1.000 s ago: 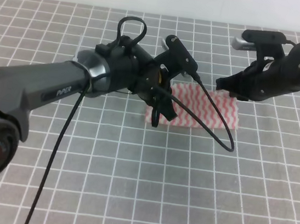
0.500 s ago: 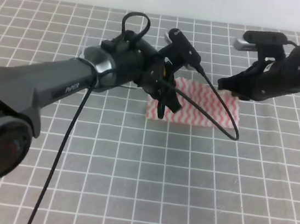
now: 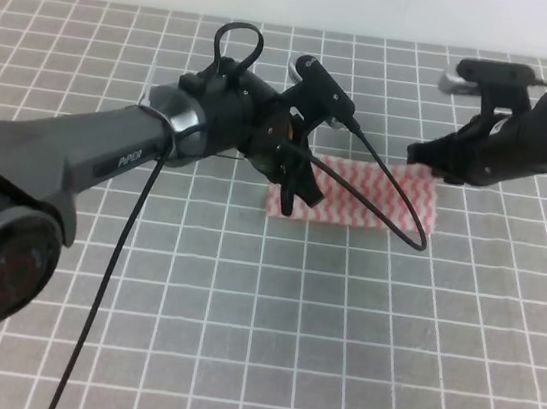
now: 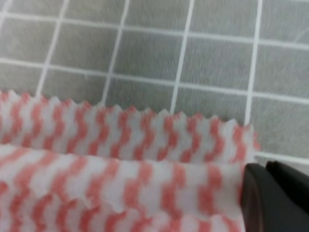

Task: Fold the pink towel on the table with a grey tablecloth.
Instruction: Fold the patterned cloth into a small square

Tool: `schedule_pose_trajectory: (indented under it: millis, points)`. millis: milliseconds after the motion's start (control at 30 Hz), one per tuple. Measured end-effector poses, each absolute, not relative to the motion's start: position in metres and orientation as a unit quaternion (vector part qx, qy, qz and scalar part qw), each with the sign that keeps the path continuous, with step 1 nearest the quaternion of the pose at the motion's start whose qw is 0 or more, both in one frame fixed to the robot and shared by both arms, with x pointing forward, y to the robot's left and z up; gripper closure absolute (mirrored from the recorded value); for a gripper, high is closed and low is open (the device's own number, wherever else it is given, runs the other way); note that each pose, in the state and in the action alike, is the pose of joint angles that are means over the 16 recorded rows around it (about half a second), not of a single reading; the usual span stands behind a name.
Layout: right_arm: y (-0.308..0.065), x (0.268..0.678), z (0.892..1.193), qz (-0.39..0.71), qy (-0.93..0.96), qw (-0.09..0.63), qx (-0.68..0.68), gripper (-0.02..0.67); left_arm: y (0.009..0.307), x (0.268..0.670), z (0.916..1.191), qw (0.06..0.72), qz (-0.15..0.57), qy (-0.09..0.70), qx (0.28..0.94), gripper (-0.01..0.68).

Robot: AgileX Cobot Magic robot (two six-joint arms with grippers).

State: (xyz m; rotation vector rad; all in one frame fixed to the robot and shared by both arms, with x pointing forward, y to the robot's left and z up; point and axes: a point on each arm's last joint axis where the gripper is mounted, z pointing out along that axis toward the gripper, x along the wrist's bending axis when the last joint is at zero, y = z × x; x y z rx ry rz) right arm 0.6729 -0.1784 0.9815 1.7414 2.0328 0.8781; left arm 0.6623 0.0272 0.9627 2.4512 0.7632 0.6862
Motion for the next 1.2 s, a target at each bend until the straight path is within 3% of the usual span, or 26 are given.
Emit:
schedule_pose_trajectory:
  millis: [1000, 1200]
  points:
    - [-0.175, 0.689, 0.957, 0.318, 0.701, 0.165, 0.617, 0.664, 0.033, 0.674, 0.95, 0.261, 0.248, 0.291, 0.886, 0.674]
    - [-0.174, 0.69, 0.956, 0.319, 0.699, 0.162, 0.62, 0.629, 0.033, 0.675, 0.944, 0.265, 0.246, 0.294, 0.885, 0.641]
